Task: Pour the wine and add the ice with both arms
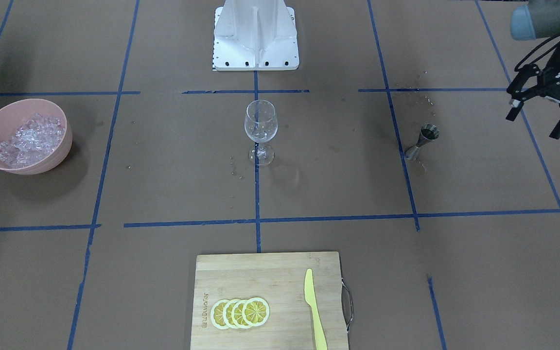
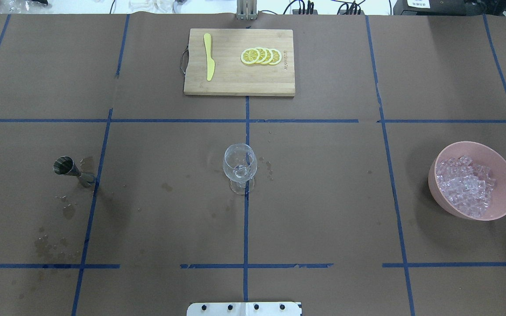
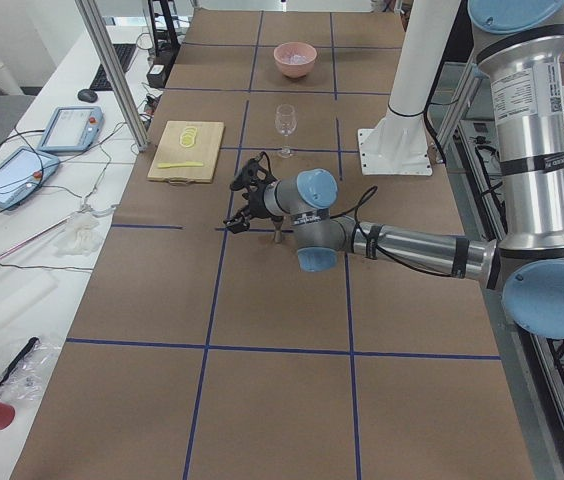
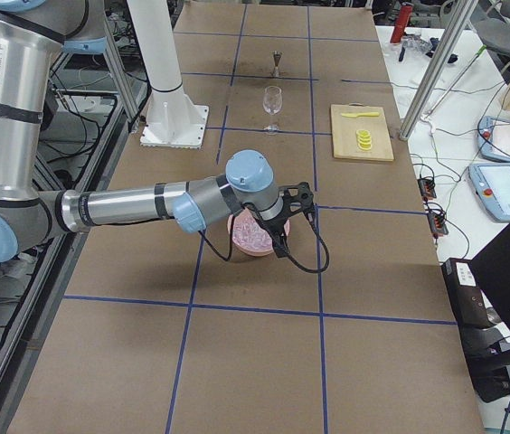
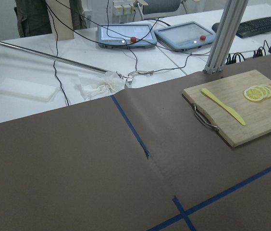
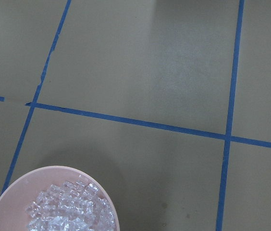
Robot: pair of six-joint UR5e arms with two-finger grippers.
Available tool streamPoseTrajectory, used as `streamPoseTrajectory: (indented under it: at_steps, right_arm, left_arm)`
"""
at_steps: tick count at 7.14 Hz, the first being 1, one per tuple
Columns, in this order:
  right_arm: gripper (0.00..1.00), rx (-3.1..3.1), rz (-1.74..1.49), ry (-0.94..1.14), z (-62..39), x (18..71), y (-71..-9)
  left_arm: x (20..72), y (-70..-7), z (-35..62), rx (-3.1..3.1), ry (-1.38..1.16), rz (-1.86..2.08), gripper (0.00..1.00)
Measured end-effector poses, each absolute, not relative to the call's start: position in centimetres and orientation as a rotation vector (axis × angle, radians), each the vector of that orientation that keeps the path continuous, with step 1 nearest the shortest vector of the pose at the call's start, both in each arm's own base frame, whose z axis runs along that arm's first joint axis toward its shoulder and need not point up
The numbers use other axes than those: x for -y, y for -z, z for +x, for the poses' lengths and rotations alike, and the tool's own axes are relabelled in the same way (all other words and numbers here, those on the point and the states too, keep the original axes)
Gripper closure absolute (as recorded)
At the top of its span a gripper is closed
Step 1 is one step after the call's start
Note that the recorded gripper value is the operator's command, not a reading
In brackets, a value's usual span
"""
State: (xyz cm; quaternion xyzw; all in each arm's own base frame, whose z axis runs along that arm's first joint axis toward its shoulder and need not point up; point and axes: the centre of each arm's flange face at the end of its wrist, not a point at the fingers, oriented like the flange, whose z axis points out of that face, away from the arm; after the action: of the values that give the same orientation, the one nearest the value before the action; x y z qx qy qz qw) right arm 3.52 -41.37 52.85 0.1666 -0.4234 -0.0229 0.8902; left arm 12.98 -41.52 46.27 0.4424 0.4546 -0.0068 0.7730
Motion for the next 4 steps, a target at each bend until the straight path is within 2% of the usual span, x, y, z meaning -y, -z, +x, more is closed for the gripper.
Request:
streamPoseTrajectory:
  at_steps: [4]
  right_arm:
    - [0.0,0.879,0.341,0.045,3.5,41.1,-53.1]
  left_arm:
    - [36.4,-46.0,24.9,-0.895,0.214,1.075,0.0]
